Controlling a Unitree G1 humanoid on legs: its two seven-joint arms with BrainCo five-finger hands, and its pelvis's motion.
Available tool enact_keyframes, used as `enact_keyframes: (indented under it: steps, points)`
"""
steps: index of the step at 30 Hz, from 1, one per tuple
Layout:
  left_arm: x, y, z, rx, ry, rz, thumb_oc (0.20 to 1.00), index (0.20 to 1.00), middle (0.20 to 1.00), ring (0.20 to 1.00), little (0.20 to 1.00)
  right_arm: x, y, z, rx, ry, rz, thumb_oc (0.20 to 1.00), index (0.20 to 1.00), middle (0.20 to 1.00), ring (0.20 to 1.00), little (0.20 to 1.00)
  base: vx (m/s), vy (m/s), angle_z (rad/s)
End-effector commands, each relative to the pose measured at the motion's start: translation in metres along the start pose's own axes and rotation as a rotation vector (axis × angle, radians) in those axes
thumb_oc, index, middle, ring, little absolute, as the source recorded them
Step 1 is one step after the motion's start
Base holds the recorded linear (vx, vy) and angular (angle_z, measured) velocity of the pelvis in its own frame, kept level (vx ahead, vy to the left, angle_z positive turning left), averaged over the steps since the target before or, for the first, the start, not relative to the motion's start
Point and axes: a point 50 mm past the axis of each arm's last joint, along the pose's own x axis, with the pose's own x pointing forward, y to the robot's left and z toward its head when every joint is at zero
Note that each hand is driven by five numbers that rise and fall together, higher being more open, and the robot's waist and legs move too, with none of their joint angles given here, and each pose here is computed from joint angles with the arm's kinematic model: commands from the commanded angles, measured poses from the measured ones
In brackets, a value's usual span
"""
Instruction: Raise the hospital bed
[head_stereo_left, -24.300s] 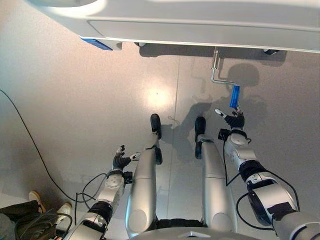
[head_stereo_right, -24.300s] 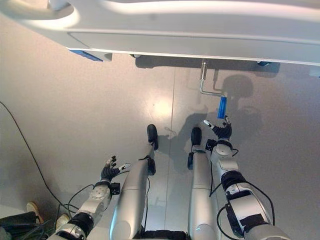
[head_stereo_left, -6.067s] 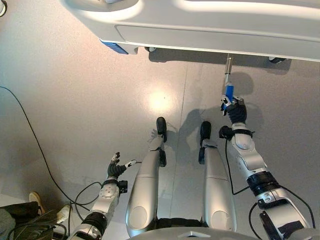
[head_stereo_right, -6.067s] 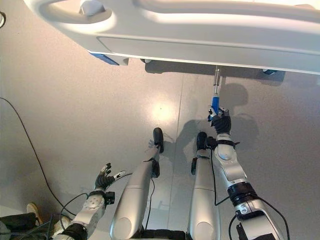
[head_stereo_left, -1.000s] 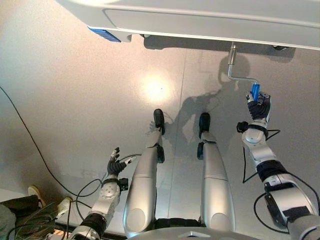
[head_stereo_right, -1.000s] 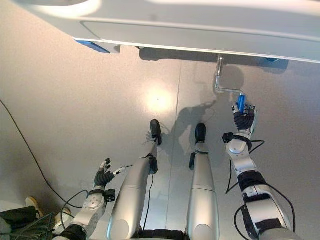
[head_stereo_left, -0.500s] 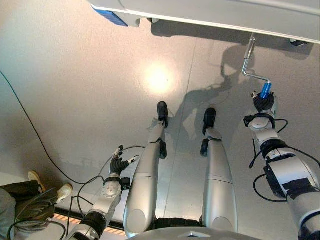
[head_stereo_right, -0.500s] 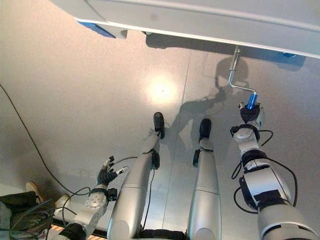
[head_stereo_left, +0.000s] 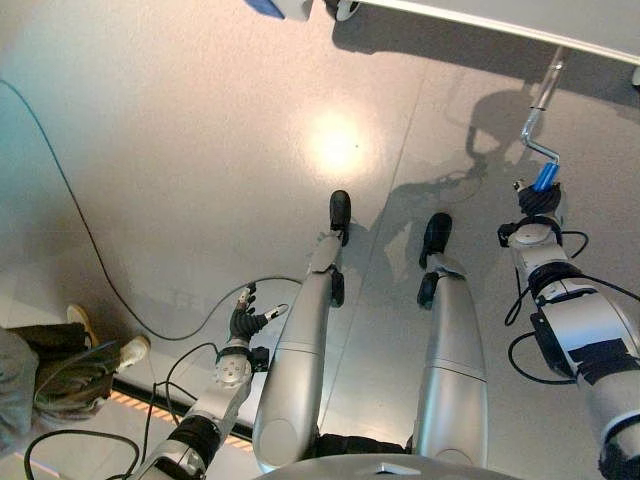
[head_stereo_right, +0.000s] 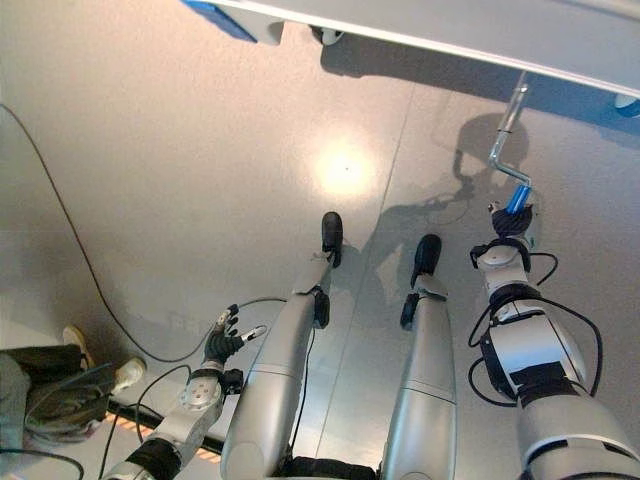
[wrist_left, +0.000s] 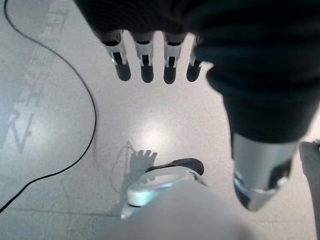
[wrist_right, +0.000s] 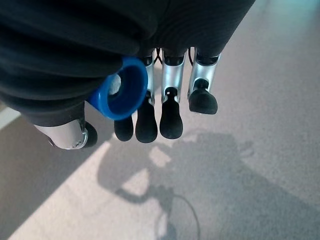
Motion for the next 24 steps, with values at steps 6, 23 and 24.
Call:
enact_keyframes:
  steps: [6, 23, 24]
  points:
    - [0.002, -0.015, 0.009, -0.029, -0.030, -0.041, 1.000, 1.000, 1.000, 1.000, 1.000, 0.007, -0.005, 0.046, -0.129, -0.184, 0.041, 0.200, 0.200, 0.200, 0.200, 0.200, 0.02, 0.015, 0.11]
    - [0.003, 0.004, 0.008, -0.040, -0.032, 0.034, 1.000, 1.000, 1.000, 1.000, 1.000, -0.078, 0.058, 0.189, 0.131, -0.800, 0.262, 0.200, 0.200, 0.200, 0.200, 0.200, 0.02, 0.033, 0.07]
    - [-0.002, 0.007, -0.001, -0.036, -0.005, 0.042, 1.000, 1.000, 1.000, 1.000, 1.000, -0.088, 0.064, 0.188, 0.167, -0.827, 0.295, 0.200, 0.200, 0.200, 0.200, 0.200, 0.00, 0.025, -0.10]
